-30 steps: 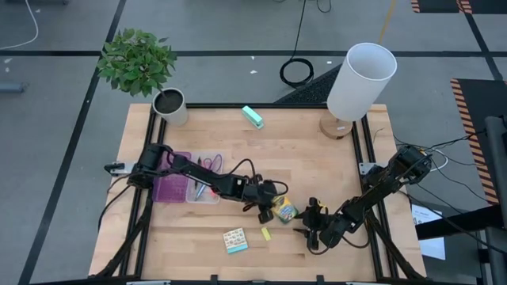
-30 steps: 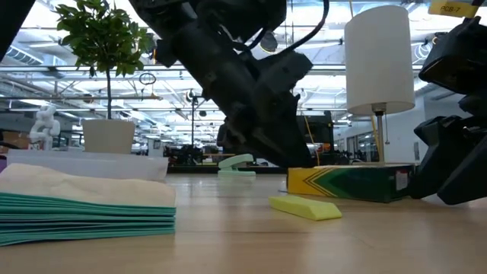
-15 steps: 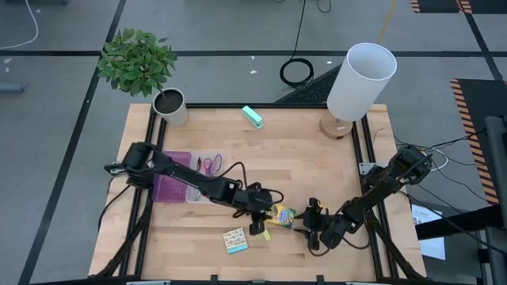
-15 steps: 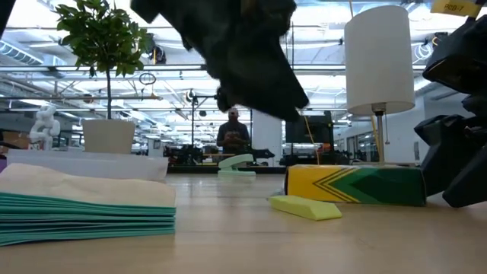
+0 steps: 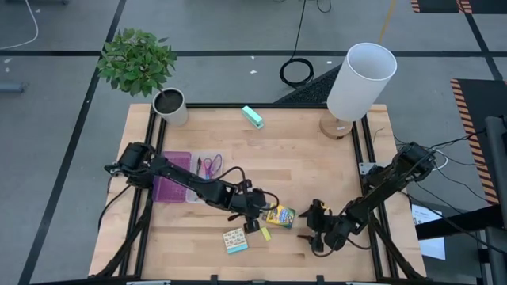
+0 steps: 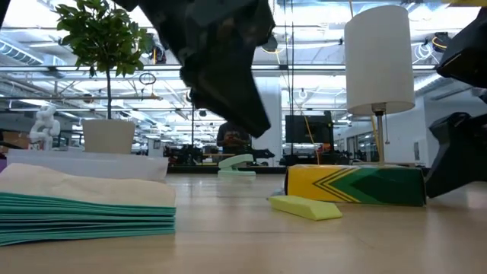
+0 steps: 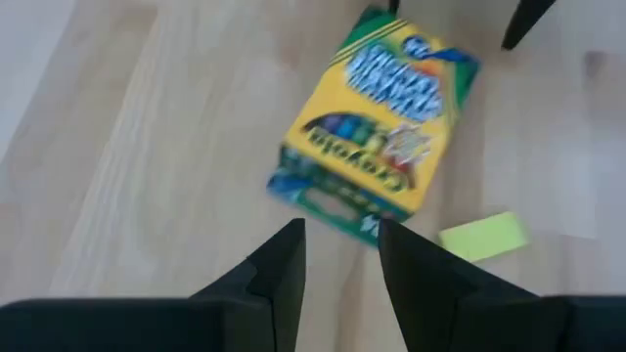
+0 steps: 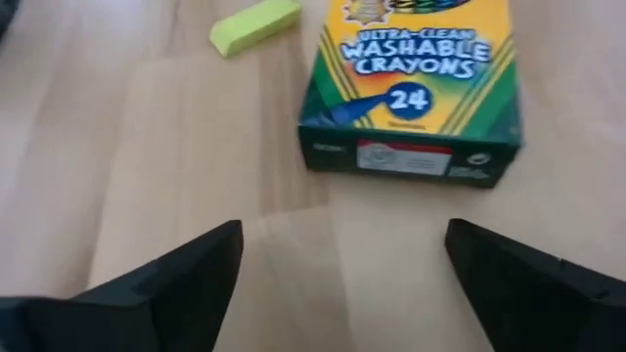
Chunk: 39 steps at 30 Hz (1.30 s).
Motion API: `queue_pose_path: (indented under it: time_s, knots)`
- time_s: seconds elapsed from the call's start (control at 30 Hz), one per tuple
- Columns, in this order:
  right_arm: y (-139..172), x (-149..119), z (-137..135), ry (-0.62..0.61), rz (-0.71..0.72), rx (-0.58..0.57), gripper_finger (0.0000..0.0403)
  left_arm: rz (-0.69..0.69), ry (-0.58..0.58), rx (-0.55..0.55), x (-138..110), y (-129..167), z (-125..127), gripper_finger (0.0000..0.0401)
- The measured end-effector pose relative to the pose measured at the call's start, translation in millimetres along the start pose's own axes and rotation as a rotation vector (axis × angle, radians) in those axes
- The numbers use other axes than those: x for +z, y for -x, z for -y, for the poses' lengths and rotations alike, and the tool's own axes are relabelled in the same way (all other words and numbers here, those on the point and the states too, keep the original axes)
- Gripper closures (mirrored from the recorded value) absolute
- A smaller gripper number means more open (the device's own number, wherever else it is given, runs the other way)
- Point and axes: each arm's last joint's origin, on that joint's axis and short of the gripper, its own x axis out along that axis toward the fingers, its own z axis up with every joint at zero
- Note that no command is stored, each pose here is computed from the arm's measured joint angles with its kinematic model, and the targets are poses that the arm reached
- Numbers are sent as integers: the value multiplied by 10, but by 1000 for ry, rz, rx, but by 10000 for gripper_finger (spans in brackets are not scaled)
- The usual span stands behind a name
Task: Pack school essentials
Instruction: Put the crayon box into the purple supply box
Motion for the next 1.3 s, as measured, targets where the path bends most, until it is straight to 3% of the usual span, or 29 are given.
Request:
queue_pose_path:
  time_s: [0.37, 0.57, 1.3]
  knots:
    - [-31, -20, 6, 0, 18, -27, 41, 6, 63, -28, -160, -124, -120, 268]
    - [-86, -74, 7, -18, 5, -45, 6, -3, 64, -65, -185, -136, -116, 268]
    - [-71, -92, 2, -3, -22, -27, 3, -16, 78, -90, -207, -127, -68, 268]
